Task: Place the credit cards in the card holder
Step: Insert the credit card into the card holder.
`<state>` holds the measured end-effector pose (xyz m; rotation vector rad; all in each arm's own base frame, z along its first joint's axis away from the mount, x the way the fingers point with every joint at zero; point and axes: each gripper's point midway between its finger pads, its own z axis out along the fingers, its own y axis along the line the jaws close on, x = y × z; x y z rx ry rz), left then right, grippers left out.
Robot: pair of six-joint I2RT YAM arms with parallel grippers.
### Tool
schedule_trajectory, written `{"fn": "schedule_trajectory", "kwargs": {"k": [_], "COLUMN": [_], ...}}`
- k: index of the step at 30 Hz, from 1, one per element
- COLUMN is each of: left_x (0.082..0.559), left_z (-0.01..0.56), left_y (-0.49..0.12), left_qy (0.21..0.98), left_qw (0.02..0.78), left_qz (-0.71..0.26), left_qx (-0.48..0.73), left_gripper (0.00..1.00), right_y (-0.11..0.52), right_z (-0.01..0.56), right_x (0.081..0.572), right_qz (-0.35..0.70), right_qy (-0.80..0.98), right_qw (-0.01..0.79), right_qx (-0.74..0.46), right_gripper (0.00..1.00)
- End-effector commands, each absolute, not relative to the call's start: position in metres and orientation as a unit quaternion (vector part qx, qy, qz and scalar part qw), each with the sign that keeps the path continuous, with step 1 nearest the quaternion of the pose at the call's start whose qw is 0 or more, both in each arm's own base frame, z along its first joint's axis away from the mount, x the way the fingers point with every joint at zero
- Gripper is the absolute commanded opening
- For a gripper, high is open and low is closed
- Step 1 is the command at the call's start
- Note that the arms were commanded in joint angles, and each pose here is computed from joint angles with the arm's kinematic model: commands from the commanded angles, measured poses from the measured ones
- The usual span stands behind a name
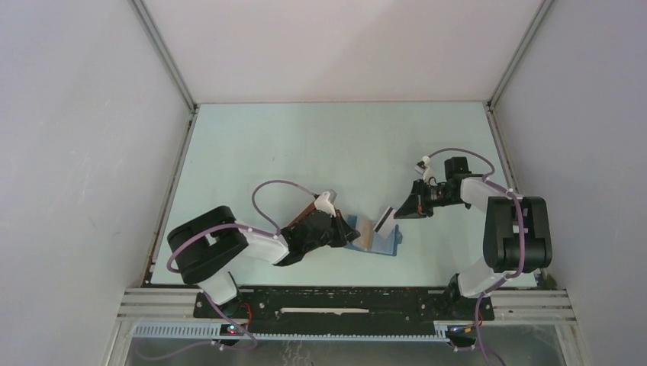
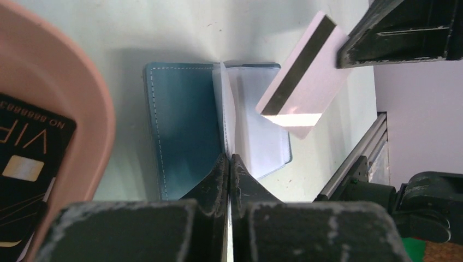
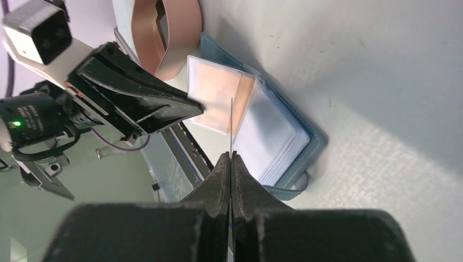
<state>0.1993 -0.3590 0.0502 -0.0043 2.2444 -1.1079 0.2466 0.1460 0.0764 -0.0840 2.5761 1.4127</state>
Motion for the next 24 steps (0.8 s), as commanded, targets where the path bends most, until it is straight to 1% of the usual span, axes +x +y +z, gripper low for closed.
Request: {"fn": "schedule_trajectory", "kwargs": {"k": [1, 8, 16, 24], "left_x": [0.206, 0.205, 0.202, 0.201], "left_z": [0.055, 0.046, 0.039, 0.037], "left_y": [-0.359, -0.356, -0.353, -0.349], "left_qy": [0.832, 0.836, 0.842, 0.849], "left_qw": [0.321, 0.313, 0.306, 0.309], "left_qz": [-0.448, -0.446, -0.438, -0.424], "left_qx": [-0.059, -0.073, -0.071, -0.062], "left_gripper": [0.00, 0.00, 0.17, 0.24], "right_y": [0.139, 0.143, 0.153, 0.158], "right_z": [0.090, 0.080, 0.065, 0.054], "right_x": [0.262, 0.264, 0.259, 0.257], "right_qz": [0.486, 0.495, 0.453, 0.431], "right_qy": [0.862, 0.861, 0.886, 0.898], "right_qw": [0.139, 0.110, 0.084, 0.071], "right_qx": [-0.043, -0.037, -0.049, -0.048], "right_gripper": [0.00, 0.00, 0.00, 0.00]}}
